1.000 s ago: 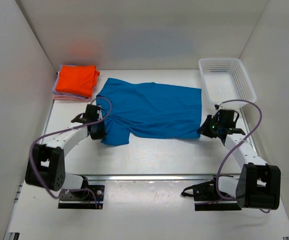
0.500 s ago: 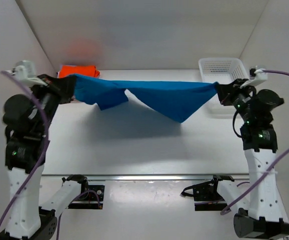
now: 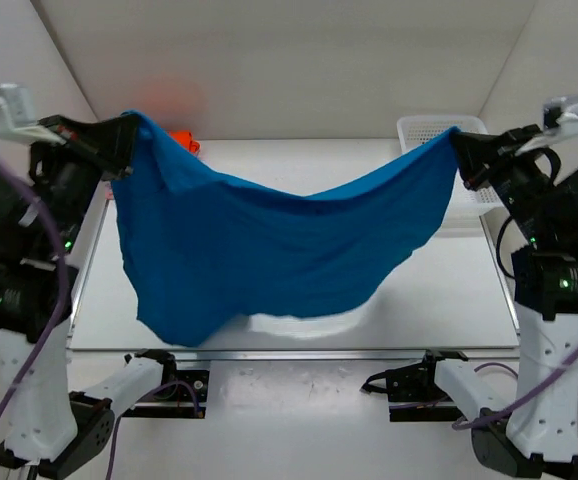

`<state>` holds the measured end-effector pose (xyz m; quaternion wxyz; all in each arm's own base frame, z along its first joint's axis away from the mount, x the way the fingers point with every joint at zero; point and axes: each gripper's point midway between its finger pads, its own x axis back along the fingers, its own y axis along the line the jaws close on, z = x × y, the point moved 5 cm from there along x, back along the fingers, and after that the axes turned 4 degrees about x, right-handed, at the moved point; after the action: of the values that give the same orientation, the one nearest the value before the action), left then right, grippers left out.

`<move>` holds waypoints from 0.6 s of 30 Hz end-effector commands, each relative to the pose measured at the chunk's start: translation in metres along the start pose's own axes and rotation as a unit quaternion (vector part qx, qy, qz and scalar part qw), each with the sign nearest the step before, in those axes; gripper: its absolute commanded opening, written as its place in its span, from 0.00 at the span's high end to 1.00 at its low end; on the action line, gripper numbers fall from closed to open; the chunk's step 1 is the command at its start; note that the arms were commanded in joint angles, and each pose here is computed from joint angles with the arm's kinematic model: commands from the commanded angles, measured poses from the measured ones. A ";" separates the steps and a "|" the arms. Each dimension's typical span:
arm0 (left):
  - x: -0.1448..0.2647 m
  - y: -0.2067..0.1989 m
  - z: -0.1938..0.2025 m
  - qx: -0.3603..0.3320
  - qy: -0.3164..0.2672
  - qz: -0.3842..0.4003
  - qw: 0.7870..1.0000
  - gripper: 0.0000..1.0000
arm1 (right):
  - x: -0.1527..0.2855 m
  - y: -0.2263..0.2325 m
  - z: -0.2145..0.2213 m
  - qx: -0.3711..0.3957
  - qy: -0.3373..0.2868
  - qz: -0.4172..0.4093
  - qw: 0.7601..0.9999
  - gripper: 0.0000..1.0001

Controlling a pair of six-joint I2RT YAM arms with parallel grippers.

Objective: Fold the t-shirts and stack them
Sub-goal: Flatten out the tshirt

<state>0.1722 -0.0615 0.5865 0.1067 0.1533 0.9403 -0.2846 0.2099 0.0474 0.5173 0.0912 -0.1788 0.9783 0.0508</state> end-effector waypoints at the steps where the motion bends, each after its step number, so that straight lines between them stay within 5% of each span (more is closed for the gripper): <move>1: -0.042 0.040 0.055 -0.010 0.084 -0.051 0.995 1.00 | -0.033 -0.016 0.040 -0.015 0.075 -0.008 0.997 1.00; 10: -0.089 0.140 0.194 -0.005 0.227 -0.130 0.965 1.00 | -0.095 -0.044 0.182 -0.057 0.237 -0.015 0.970 1.00; 18: -0.140 0.178 0.201 -0.037 0.258 -0.167 0.951 1.00 | -0.148 -0.062 0.198 -0.044 0.268 -0.010 0.962 1.00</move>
<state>0.3717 -0.0786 0.3134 -0.2667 0.0438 0.9366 -0.2231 0.3757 0.0647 0.2815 -0.2803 -0.1936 0.9359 0.0902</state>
